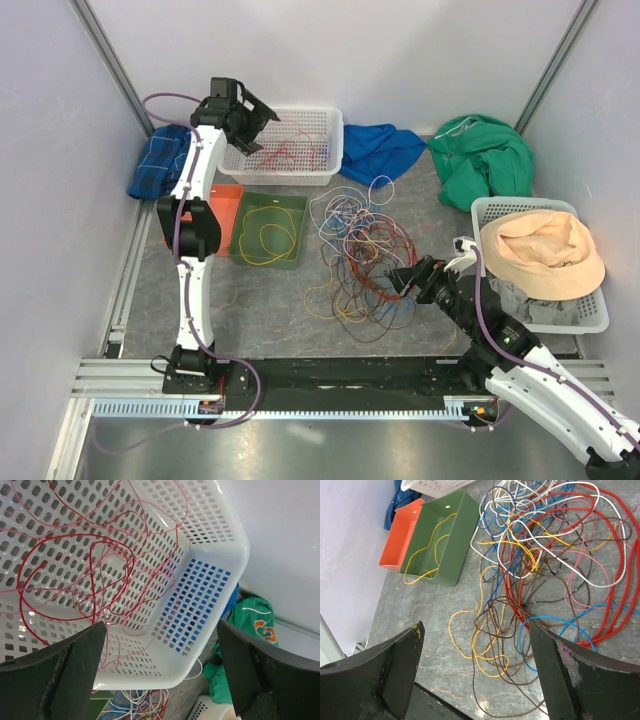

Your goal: Untangle the cables

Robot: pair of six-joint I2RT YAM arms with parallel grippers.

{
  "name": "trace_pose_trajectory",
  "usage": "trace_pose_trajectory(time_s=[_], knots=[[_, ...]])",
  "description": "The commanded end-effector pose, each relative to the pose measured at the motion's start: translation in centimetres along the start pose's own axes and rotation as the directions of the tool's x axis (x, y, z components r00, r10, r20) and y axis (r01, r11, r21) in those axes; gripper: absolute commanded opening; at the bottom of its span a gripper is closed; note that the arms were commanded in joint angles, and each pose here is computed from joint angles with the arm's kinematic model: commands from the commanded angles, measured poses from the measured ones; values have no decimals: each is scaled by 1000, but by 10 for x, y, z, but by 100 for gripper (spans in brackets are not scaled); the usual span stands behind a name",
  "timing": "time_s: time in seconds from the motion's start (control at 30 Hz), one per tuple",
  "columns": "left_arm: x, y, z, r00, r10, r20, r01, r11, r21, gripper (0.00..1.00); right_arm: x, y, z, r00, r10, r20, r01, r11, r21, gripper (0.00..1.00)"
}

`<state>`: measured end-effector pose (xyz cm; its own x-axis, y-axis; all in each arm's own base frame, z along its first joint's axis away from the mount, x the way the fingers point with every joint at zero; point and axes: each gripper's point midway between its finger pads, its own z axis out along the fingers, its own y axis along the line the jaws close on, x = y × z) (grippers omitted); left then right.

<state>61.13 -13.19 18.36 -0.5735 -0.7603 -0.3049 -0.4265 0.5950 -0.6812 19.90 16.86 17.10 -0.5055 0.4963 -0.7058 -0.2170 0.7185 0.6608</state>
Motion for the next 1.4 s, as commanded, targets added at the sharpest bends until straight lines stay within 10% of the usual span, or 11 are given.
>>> trace_pose_trajectory(time_s=[0.0, 0.13, 0.37, 0.57, 0.73, 0.97, 1.17, 1.37], knots=[[-37, -26, -46, 993, -31, 110, 25, 998, 58, 100, -14, 19, 0, 999, 19, 43, -16, 997, -71, 94], [-21, -6, -45, 999, -38, -10, 38, 999, 27, 100, -13, 22, -2, 999, 25, 40, -21, 996, -87, 94], [-10, -104, -164, 955, 153, 255, -202, 963, 178, 100, -15, 22, -2, 999, 23, 43, -20, 996, -83, 93], [121, -153, -244, 846, 368, 387, -497, 807, 318, 100, -20, 22, -1, 998, 3, 57, 1, 998, -69, 94], [202, -113, -214, 799, 488, 351, -582, 773, 251, 100, -37, 30, -2, 995, -65, 72, 68, 997, -41, 95], [281, -21, -180, 589, 784, 198, -768, 619, -167, 100, -53, 15, -7, 986, -144, 88, 137, 987, 83, 96], [285, 47, -174, 778, 620, 103, -520, 726, -449, 100, -58, -11, -5, 981, -174, 87, 149, 959, 240, 98], [341, 59, -171, 700, 691, -180, -707, 635, -311, 99, -50, -24, -1, 989, -123, 77, 94, 947, 308, 98]])
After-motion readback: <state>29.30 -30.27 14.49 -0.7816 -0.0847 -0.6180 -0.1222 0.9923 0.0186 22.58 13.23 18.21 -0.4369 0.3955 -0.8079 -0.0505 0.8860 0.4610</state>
